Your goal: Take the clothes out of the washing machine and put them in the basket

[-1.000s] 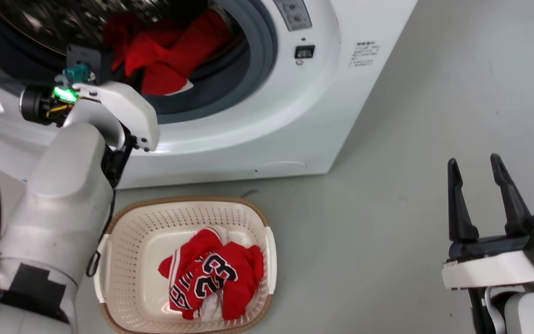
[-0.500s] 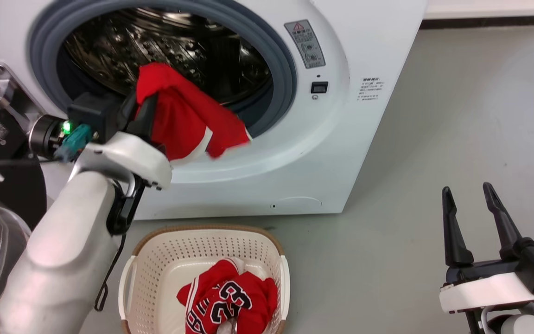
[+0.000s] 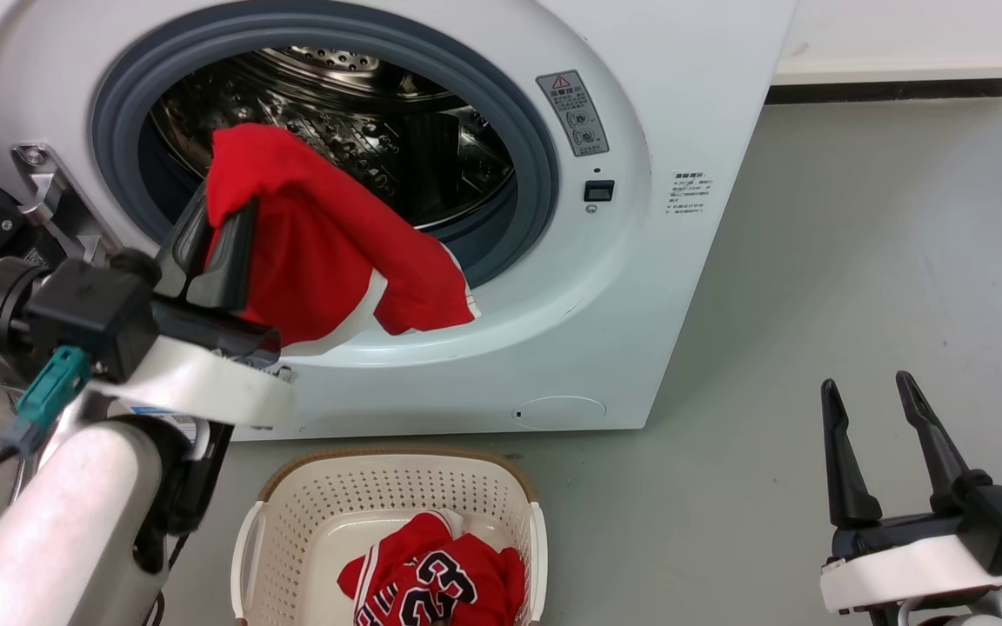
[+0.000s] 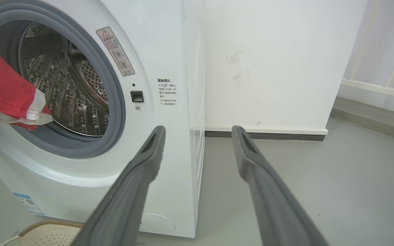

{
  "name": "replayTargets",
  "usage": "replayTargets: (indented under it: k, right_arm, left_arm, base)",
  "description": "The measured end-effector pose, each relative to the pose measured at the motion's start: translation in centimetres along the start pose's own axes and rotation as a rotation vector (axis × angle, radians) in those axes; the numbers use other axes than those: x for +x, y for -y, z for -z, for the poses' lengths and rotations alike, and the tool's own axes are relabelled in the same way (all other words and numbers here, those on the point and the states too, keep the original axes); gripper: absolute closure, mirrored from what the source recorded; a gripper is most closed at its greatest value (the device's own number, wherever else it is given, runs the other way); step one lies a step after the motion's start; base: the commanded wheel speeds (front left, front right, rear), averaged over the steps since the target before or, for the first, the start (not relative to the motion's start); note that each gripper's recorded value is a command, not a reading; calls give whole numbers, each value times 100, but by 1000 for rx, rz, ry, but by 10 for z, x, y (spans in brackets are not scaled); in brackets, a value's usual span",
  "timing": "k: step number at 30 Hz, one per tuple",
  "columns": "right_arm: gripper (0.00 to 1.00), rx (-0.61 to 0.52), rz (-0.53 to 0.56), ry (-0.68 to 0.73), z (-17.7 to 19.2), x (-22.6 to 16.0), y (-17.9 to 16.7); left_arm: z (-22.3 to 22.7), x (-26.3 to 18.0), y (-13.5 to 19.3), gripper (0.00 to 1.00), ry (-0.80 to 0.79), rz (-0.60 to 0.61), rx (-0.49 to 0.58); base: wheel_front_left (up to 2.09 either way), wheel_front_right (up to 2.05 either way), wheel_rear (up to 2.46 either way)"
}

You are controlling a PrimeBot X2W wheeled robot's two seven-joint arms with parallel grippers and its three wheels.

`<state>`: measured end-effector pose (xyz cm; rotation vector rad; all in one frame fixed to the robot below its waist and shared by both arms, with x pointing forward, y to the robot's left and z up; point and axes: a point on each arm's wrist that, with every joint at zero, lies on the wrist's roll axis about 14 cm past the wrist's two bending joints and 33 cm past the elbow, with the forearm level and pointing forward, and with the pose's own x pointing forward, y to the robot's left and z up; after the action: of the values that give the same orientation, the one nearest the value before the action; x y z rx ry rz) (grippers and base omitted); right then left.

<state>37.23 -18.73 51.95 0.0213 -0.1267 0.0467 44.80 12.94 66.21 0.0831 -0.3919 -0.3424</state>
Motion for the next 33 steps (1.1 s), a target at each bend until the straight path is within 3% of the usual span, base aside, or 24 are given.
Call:
replayTargets:
  k: [7, 14, 22, 33]
  right_arm:
    - [0, 2, -6, -3, 0, -3, -2]
    - [0, 5, -14, -15, 5, 0, -5]
    - [0, 2, -22, -32, 14, 14, -6]
    - [0, -19, -1, -83, 43, 44, 5]
  left_arm:
    - [-18, -20, 5, 100, 12, -3, 5]
    - [3, -36, 14, 100, -65, 6, -32]
    - [80, -66, 30, 100, -288, 10, -117]
    - [222, -126, 58, 100, -678, 6, -248]
  base:
    - [0, 0, 0]
    - [0, 0, 0]
    - [0, 0, 0]
    - [0, 0, 0]
